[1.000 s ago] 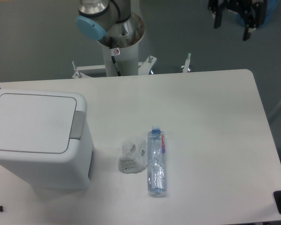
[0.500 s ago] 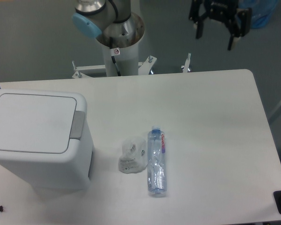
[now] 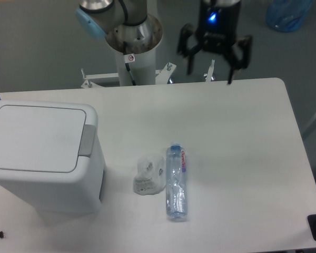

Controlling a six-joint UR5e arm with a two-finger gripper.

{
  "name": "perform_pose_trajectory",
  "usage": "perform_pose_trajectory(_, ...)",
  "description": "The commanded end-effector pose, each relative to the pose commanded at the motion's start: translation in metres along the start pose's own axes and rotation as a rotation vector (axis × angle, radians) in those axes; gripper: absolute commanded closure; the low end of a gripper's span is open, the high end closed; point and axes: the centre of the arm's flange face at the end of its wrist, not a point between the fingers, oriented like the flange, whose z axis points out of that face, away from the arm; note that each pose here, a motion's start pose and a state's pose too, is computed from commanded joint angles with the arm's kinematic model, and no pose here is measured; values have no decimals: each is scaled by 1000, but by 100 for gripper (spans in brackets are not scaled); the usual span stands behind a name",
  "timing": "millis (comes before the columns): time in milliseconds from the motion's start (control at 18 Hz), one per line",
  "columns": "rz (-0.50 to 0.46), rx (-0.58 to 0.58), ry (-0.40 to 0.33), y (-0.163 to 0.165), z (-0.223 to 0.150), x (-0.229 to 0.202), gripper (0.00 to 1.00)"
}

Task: Open the trash can
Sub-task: 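Move the open gripper toward the grey tab on the trash can lid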

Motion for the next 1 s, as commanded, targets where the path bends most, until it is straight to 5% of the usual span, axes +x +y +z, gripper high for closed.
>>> perform_pose_trajectory(278, -195, 37, 25, -45, 42, 41, 0)
perform_pose_trajectory(611, -365, 142, 67, -71, 41, 64, 0)
perform_pose_trajectory(1000, -365, 135, 110, -80, 63, 78, 0)
